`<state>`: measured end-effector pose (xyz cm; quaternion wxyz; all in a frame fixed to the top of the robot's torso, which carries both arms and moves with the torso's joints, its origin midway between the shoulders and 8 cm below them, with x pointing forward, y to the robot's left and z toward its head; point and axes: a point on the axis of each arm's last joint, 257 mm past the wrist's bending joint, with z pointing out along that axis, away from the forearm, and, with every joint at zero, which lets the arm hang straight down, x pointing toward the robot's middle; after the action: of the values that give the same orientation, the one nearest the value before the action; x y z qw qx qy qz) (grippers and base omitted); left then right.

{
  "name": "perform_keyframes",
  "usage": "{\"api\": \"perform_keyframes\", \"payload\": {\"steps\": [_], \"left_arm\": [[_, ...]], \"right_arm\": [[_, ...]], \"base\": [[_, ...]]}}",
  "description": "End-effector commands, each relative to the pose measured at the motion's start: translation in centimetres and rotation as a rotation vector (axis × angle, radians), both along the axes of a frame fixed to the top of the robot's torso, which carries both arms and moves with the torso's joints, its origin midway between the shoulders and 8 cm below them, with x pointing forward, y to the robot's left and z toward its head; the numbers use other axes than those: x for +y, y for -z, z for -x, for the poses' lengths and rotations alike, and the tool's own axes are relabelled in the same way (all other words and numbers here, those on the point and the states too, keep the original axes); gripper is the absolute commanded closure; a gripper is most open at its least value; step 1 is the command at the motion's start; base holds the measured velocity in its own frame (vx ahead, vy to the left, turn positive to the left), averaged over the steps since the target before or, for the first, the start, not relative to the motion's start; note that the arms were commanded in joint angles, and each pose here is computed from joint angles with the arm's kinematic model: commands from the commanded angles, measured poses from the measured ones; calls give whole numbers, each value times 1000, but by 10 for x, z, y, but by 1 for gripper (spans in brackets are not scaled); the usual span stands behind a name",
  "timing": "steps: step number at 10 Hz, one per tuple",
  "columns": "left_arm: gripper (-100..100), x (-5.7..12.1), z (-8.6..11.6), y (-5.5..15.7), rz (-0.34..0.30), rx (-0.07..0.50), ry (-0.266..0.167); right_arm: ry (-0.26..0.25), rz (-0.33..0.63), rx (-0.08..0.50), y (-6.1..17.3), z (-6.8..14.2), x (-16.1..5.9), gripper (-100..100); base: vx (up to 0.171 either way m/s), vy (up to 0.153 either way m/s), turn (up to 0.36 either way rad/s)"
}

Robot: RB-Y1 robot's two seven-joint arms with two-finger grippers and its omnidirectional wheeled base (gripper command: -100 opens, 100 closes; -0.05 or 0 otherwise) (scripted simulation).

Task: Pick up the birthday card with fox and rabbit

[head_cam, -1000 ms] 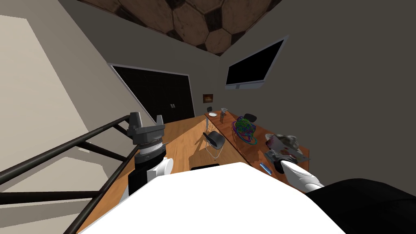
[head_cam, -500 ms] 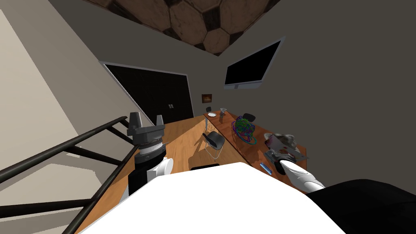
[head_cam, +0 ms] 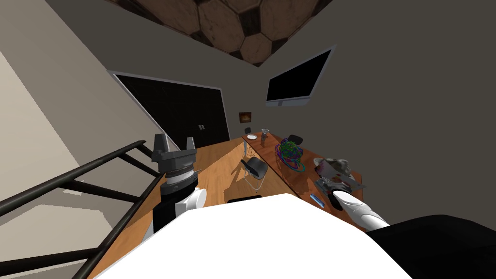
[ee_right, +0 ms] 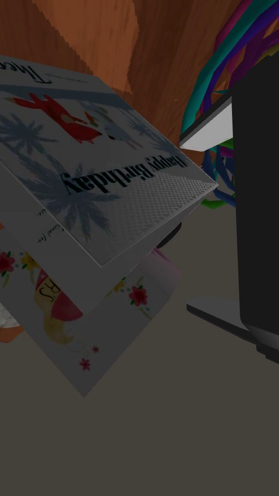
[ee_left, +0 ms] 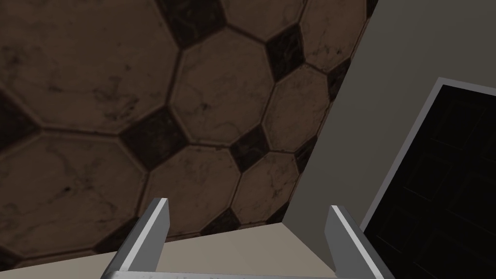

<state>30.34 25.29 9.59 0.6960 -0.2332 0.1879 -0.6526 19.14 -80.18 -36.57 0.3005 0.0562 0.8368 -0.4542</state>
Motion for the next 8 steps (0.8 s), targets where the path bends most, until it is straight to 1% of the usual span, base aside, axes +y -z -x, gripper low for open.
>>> {"api": "perform_keyframes", "payload": {"steps": [1,2,6,7,8], "left_arm": [[0,0,0,0,0,0,0],[0,0,0,0,0,0,0],[0,0,0,0,0,0,0],[0,0,0,0,0,0,0],[0,0,0,0,0,0,0]], "right_arm": [[-22,-26,13,5,-8,0,-100],[-11,-27,21,7,-1,-3,-100],[-29,-19,15,5,-4,-2,-100],[-40,-51,35,12,-9,-2,-100],[-31,-49,47,14,-1,-5,-100]], "base": [[52,14,-175],[61,32,-101],[8,7,6],[48,25,-187],[66,44,-105]]}}
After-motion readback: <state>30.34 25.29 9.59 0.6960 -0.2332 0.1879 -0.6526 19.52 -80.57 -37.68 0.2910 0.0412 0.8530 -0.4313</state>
